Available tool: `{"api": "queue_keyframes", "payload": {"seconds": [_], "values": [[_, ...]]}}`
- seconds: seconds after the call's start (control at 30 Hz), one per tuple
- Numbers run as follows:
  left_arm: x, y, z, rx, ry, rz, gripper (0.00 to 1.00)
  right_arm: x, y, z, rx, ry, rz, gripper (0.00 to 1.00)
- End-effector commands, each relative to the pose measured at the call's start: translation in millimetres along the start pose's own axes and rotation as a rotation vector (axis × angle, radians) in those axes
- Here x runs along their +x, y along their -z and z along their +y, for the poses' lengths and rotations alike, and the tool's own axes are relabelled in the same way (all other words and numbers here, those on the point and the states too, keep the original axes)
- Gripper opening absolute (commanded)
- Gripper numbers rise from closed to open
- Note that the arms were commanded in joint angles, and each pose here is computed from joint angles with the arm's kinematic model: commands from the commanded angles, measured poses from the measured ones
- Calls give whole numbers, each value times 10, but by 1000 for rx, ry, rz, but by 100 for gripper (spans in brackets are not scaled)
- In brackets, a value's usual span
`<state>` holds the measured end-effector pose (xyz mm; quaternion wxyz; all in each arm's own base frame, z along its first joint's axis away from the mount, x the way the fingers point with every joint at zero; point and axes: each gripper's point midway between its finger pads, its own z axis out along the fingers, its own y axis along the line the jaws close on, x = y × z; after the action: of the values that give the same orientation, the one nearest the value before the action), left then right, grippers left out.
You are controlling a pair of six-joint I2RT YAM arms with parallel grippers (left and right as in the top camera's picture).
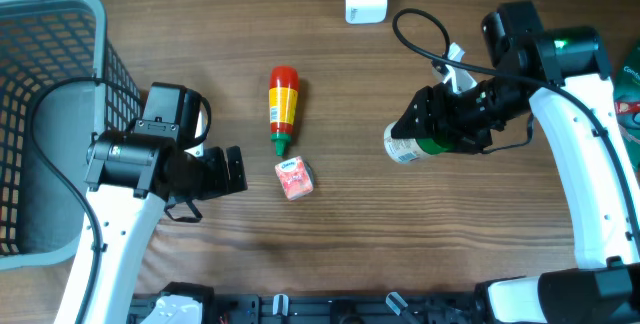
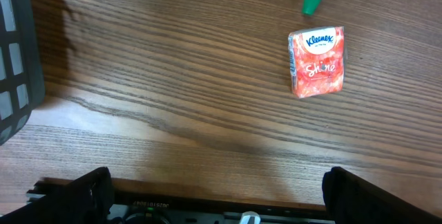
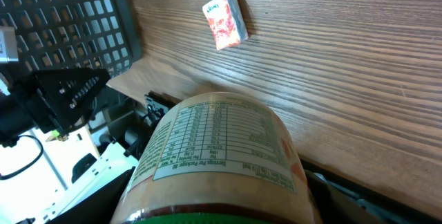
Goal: Scan the item barcode
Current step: 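Lift the jar and hold it in front of the scanner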
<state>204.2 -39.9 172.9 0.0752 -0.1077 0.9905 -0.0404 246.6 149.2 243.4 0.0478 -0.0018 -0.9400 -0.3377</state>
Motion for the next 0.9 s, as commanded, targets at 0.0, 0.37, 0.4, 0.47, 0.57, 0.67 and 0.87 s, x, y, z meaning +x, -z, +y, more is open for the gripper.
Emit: {"api": "queue_keyframes", "payload": {"seconds": [0.0,0.37,0.4,0.47,0.57,0.67,0.87], "values": [[5,0,16,-11,8,-5,100,51,91,136,-42,38,-30,65],[5,0,16,-11,8,-5,100,-403,164,25,62,115,-220,61],[5,0,16,-11,8,-5,100,-490,188,-4,86,115,-257,61],[5,0,16,-11,8,-5,100,-702,268,-108,164,94,-354,60],[5,0,16,-11,8,-5,100,-1038,430,-148,234,121,-508,60],[5,0,16,-11,8,-5,100,-1393,571,-69,241,182,-648,60],[5,0,16,-11,8,-5,100,-2149,443,43,231,355,-790,61]]}}
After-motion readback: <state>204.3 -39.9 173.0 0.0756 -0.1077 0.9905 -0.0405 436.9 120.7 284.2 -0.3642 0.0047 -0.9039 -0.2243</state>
